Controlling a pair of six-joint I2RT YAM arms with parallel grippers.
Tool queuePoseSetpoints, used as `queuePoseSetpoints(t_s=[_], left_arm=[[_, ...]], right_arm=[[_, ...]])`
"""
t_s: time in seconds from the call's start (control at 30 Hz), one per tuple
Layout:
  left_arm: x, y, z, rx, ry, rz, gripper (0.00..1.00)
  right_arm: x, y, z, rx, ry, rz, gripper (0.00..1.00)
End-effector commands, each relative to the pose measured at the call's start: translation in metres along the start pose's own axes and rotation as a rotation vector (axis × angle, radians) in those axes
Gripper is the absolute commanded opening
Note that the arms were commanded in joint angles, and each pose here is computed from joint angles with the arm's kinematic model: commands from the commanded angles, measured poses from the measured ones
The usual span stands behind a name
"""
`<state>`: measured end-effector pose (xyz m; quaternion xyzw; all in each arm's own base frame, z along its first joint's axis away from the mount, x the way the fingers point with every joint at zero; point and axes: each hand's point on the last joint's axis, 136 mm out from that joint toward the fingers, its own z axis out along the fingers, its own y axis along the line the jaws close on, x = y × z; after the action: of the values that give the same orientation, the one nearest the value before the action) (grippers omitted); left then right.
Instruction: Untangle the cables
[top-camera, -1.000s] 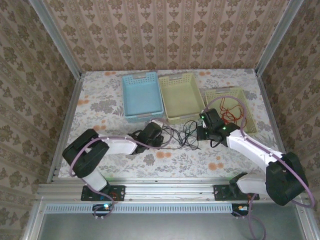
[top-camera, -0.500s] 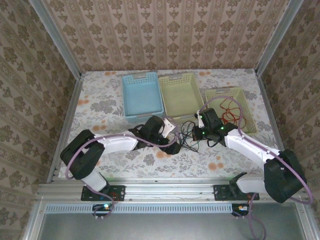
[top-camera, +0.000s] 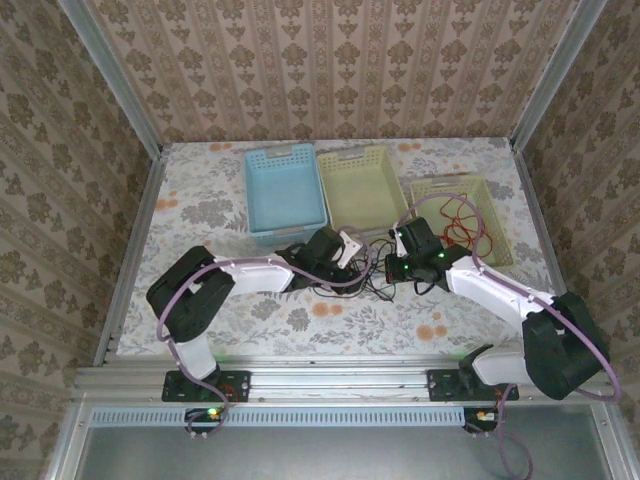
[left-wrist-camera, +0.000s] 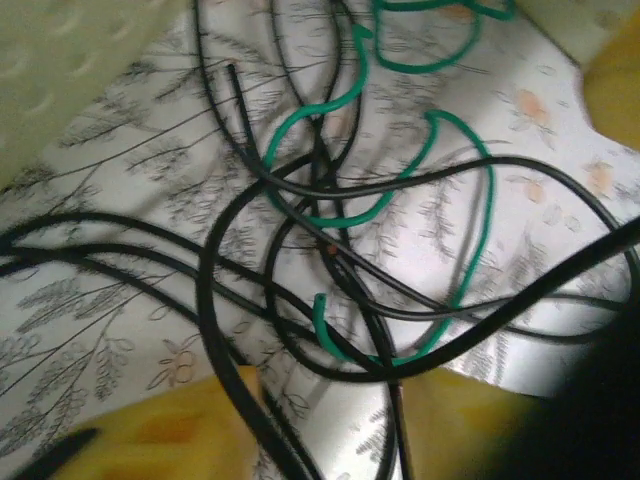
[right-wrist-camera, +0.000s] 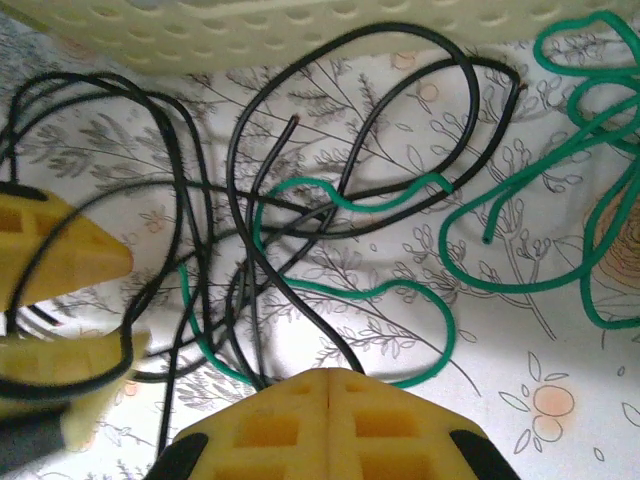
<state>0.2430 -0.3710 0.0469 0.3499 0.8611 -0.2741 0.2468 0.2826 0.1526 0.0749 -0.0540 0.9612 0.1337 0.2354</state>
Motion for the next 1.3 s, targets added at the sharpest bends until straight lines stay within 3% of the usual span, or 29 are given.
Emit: queuePoseSetpoints(t_s=[0.0,0.13,0.23,0.43,0.7,0.97,1.07,1.2,1.27], left_arm=[[0.006,0.024,0.004,-0.136,0.026,-0.013,0.16],[0.021,0.041,0.004,-0.230,0.069,-0.026,0.07],[0.033,0.048,0.004,-0.261,0.098,-0.033,0.03],[0.045,0.050,0.007,-0.265,0.129,-0.030,0.00],[0.046,0.045,0.011,-0.255,0.133,-0.009,0.00],[0.047,0.045,0.012,-0.266,0.137,-0.003,0.00],[0.045,0.045,0.011,-0.272,0.134,-0.002,0.00],[0.044,0.046,0.010,-0.282,0.134,0.003,0.00],[0.045,0.048,0.008,-0.295,0.135,0.003,0.00]], right_arm=[[0.015,-0.016,0.004,0.081,0.064,0.021,0.11],[0.020,-0.029,0.008,0.136,0.099,0.054,0.38],[0.025,-0.035,0.014,0.156,0.143,0.070,0.45],[0.030,-0.030,0.024,0.126,0.211,0.072,0.47],[0.023,-0.022,0.032,0.094,0.207,0.075,0.48],[0.033,-0.027,0.043,0.162,0.276,0.060,0.47],[0.037,-0.028,0.046,0.201,0.291,0.038,0.42],[0.045,-0.037,0.044,0.260,0.313,0.032,0.10],[0.045,-0.038,0.043,0.264,0.298,0.034,0.01]])
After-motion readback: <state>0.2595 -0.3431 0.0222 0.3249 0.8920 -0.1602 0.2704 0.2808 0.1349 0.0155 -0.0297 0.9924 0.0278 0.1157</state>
